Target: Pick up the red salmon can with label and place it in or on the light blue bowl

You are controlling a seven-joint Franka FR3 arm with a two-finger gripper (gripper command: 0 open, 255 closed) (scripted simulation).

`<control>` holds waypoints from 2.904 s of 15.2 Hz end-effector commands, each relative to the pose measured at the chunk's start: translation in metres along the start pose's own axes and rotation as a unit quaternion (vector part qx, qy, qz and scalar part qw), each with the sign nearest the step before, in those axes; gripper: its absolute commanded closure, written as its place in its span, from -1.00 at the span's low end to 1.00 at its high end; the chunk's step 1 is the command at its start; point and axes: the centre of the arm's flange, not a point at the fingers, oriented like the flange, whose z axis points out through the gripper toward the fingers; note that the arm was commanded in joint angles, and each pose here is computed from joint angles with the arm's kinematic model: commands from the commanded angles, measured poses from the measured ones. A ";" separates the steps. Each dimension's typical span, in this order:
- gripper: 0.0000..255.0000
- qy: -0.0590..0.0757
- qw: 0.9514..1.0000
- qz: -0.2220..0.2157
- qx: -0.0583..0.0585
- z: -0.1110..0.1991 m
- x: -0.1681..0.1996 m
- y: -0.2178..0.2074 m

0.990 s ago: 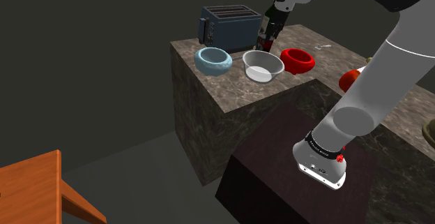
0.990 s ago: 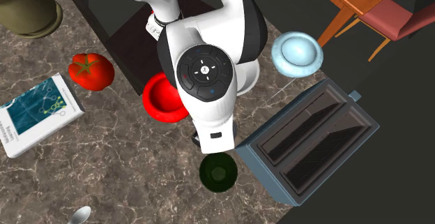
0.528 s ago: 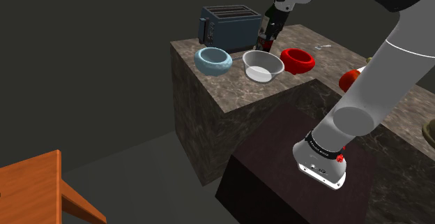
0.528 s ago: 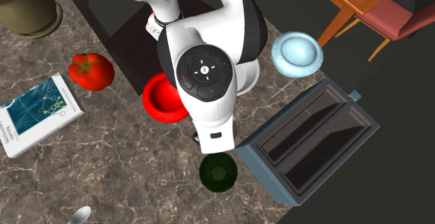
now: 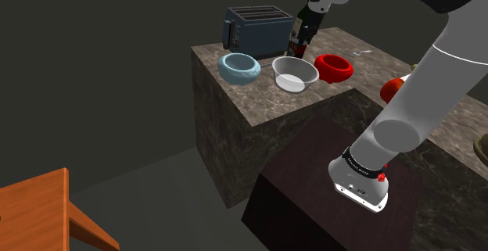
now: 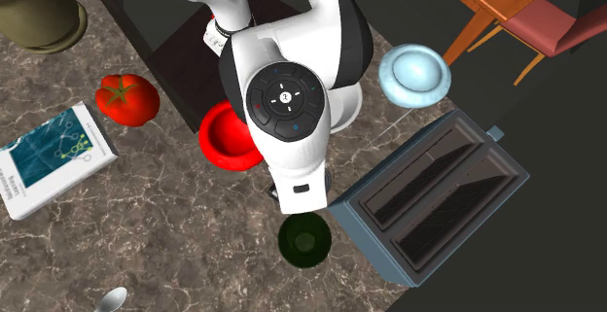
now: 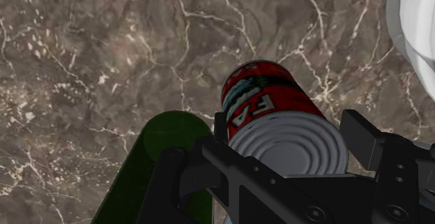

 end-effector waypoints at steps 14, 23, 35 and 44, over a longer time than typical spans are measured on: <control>1.00 0.000 1.000 0.000 0.000 -0.073 0.002 -0.001; 1.00 0.000 1.000 0.000 0.000 -0.121 0.003 -0.002; 1.00 0.000 1.000 0.000 0.000 -0.176 0.006 -0.015; 1.00 0.000 1.000 0.000 0.000 -0.191 0.023 -0.132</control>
